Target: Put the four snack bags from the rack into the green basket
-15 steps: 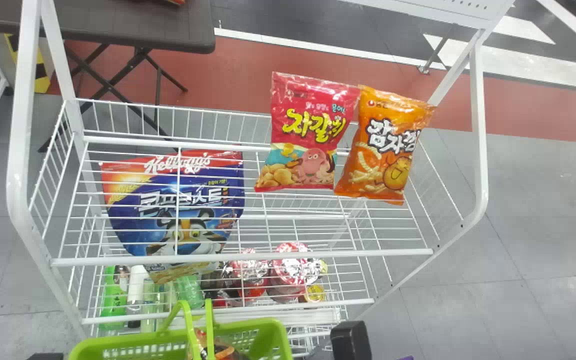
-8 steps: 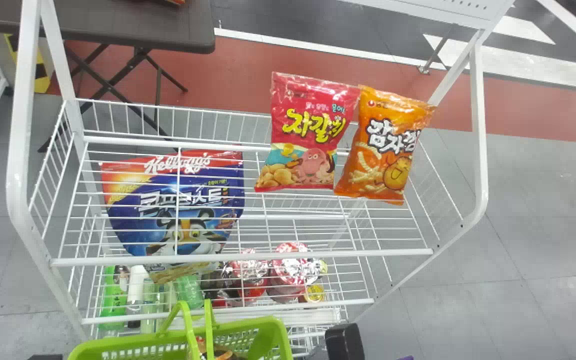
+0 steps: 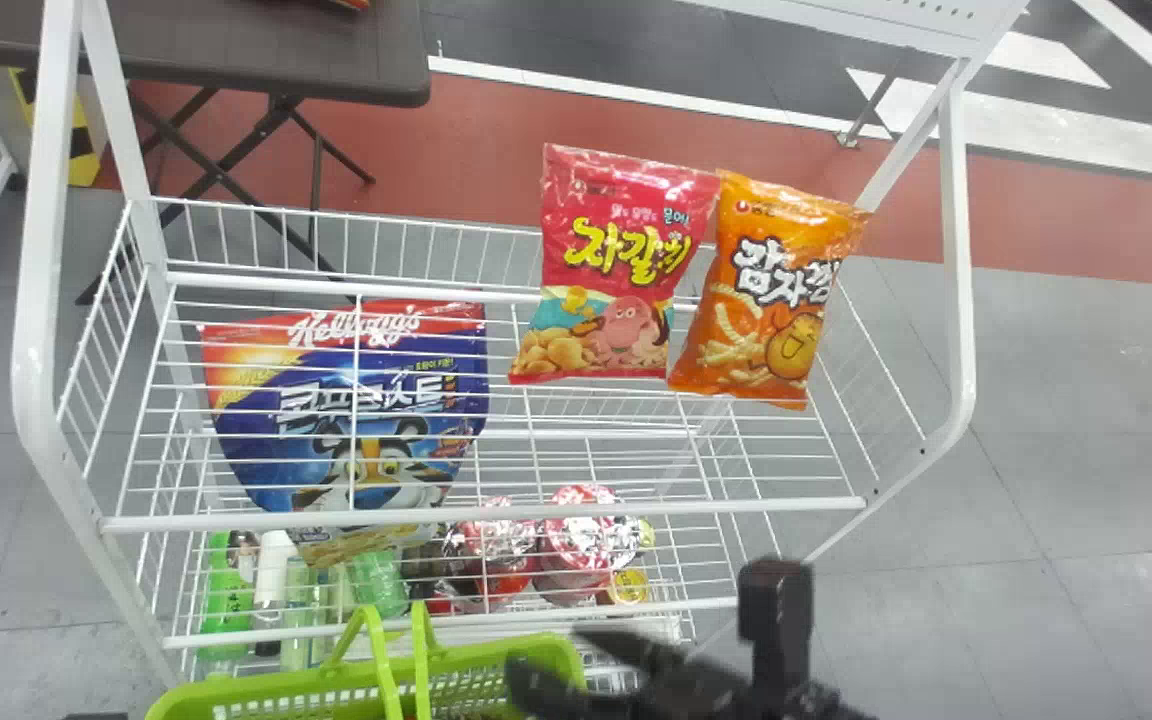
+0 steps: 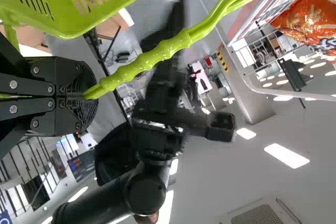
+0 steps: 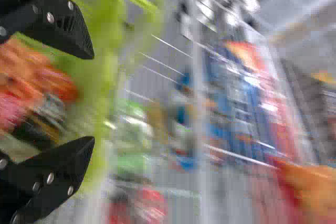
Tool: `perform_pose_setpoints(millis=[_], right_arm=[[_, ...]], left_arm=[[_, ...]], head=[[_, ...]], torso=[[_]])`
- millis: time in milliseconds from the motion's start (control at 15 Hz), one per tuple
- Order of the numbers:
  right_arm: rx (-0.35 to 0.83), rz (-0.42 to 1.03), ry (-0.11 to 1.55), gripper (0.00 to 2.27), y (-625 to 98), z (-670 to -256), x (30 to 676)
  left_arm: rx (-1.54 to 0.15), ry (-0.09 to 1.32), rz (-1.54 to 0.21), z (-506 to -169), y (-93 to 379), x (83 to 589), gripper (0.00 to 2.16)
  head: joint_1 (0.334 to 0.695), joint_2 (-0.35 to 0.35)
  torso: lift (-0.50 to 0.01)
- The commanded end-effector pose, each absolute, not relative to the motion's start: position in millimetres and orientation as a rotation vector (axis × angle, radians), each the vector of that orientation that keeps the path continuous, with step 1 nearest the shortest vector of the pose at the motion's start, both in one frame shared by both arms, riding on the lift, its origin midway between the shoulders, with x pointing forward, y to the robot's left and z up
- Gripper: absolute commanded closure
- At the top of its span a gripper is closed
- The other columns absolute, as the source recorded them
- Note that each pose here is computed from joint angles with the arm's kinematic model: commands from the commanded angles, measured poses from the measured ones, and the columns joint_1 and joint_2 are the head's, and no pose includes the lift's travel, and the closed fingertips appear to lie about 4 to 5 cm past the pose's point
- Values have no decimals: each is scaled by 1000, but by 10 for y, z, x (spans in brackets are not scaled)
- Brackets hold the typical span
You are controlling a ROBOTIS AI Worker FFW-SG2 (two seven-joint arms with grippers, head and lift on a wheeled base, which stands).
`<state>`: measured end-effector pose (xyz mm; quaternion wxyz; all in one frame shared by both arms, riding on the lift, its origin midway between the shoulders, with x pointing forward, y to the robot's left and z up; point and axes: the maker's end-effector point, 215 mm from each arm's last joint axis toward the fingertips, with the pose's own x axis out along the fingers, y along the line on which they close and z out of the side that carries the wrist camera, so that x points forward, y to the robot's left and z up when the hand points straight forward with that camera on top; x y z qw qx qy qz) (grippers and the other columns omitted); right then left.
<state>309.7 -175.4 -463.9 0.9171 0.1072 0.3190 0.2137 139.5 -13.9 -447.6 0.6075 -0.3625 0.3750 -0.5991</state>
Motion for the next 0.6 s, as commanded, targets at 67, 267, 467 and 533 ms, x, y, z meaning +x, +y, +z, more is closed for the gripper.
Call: perform_pose_setpoints(millis=[67, 267, 467, 533], right_arm=[[59, 289, 332, 83, -1976, -3870, 4116], [-44, 149, 229, 83, -2135, -3629, 4765], [-68, 53, 229, 83, -2373, -3693, 5122], [-78, 42, 232, 83, -2407, -3712, 5218]], left_arm=[[-831, 876, -1397, -4478, -214, 1354, 2115], [-828, 881, -1401, -4486, -223, 1336, 2115], [-825, 885, -1408, -4481, -188, 1382, 2115], [-826, 885, -1407, -4480, -168, 1392, 2115]], head=[[695, -350], [695, -350], [695, -350], [695, -350]], torso=[[-6], [-6], [-6], [-6]])
